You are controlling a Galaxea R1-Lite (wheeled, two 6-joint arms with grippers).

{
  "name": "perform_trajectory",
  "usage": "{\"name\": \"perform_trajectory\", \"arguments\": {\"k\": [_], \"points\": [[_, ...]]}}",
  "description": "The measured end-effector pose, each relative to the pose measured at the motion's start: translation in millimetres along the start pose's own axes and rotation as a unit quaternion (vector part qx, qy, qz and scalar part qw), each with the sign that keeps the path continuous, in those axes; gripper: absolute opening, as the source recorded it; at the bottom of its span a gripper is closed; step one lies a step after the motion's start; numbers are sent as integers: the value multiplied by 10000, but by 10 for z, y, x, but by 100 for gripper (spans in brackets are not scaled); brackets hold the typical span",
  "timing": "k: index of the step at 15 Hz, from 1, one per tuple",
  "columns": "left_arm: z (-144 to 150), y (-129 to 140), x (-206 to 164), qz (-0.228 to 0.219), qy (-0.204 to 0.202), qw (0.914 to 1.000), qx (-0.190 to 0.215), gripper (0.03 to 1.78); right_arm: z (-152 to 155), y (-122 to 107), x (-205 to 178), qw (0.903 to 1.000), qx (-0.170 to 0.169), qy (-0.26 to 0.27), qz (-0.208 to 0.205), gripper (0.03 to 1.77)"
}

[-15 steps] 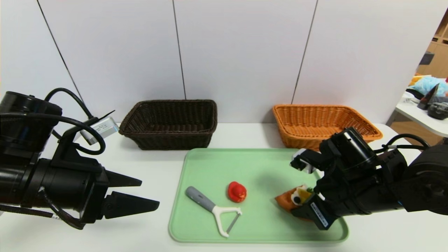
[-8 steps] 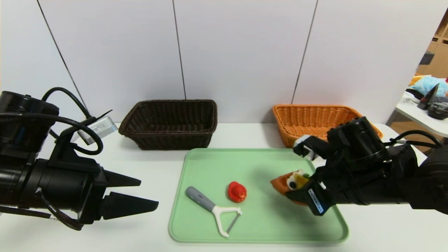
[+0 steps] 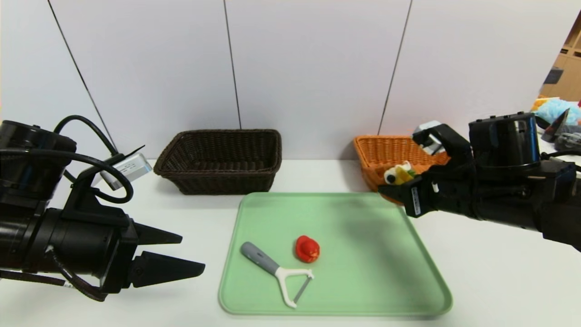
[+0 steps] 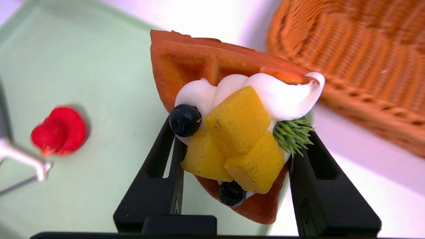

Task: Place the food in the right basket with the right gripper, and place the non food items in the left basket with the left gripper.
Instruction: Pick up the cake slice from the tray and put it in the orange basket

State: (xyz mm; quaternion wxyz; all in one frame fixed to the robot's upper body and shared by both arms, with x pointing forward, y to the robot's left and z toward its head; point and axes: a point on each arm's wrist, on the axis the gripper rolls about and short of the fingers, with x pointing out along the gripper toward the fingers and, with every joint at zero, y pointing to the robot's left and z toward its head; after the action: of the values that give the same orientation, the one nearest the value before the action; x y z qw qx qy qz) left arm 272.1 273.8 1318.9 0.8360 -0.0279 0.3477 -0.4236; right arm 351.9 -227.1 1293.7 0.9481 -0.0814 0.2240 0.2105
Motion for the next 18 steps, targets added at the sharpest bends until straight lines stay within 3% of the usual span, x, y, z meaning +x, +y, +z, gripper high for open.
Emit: {"name": "perform_trajectory", "arguments": {"k": [6,12,18], "points": [[-13,6,5,2,0,10000,-5,169,264,-331,64,9943,183,-897,-552,86],[-35,5,8,13,-93,9999,43,169,331,-485,335,9916,182,-986,-819,86],[-31,1,1,27,-175,9998,84,169,188,-745,653,9895,117,-867,-1150,86]]}}
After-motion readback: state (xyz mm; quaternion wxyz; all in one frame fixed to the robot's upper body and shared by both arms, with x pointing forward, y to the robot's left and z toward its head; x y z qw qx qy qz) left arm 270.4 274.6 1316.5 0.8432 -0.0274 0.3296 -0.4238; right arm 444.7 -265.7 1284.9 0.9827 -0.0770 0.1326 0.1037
